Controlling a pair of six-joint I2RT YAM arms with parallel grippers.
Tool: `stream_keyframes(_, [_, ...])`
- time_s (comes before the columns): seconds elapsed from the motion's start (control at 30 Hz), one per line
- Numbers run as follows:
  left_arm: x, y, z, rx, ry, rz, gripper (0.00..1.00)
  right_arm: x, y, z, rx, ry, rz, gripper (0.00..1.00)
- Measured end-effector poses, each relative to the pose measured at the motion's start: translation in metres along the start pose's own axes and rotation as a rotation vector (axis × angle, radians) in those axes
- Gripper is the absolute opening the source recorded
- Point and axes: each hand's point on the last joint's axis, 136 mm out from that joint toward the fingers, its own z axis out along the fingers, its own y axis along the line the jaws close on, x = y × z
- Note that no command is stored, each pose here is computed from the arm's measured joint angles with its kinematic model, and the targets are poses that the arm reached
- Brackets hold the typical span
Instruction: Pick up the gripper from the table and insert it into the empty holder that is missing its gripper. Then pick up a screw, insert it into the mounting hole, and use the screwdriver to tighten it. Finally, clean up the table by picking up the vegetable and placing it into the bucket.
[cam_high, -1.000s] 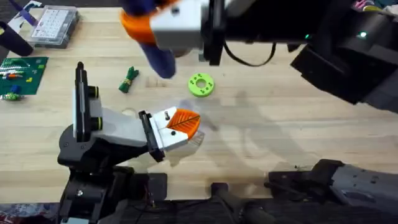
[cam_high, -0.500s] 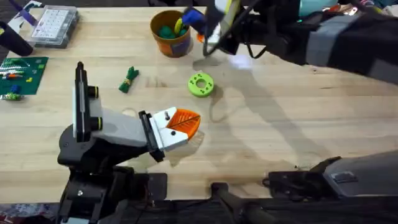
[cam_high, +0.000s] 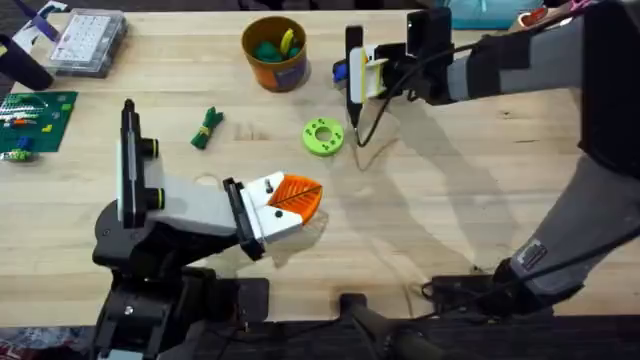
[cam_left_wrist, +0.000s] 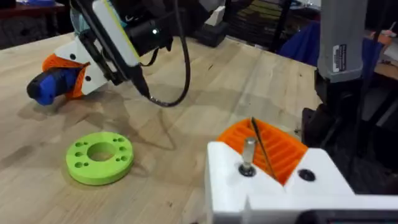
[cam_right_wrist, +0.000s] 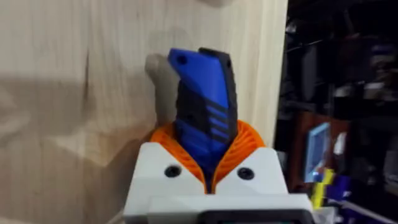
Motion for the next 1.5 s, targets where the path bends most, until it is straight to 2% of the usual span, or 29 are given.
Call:
stream_keyframes(0.07, [0.0, 0.0, 0.0, 0.0, 0.0, 0.0, 0.009, 0.003, -0.002, 0.001, 0.004, 0.006, -0.036, 0.038])
stream_keyframes(0.1, [0.0, 0.0, 0.0, 0.0, 0.0, 0.0, 0.009, 0.004, -0.002, 0.001, 0.003, 0.01, -0.048, 0.089])
stream_keyframes(0.17, [0.0, 0.0, 0.0, 0.0, 0.0, 0.0, 0.009, 0.005, -0.004, 0.001, 0.009, 0.015, -0.058, 0.298])
stream_keyframes(0.3, [0.0, 0.0, 0.0, 0.0, 0.0, 0.0, 0.009, 0.003, -0.024, -0.003, 0.057, 0.011, -0.082, 0.891])
stream_keyframes(0.33, [0.0, 0.0, 0.0, 0.0, 0.0, 0.0, 0.009, 0.003, -0.029, -0.004, 0.065, 0.014, -0.088, 0.962])
stream_keyframes(0.37, [0.0, 0.0, 0.0, 0.0, 0.0, 0.0, 0.009, 0.004, -0.029, -0.004, 0.066, 0.018, -0.086, 0.985])
stream_keyframes(1.5, [0.0, 0.0, 0.0, 0.0, 0.0, 0.0, 0.009, 0.006, -0.03, -0.004, 0.066, 0.019, -0.083, 0.995])
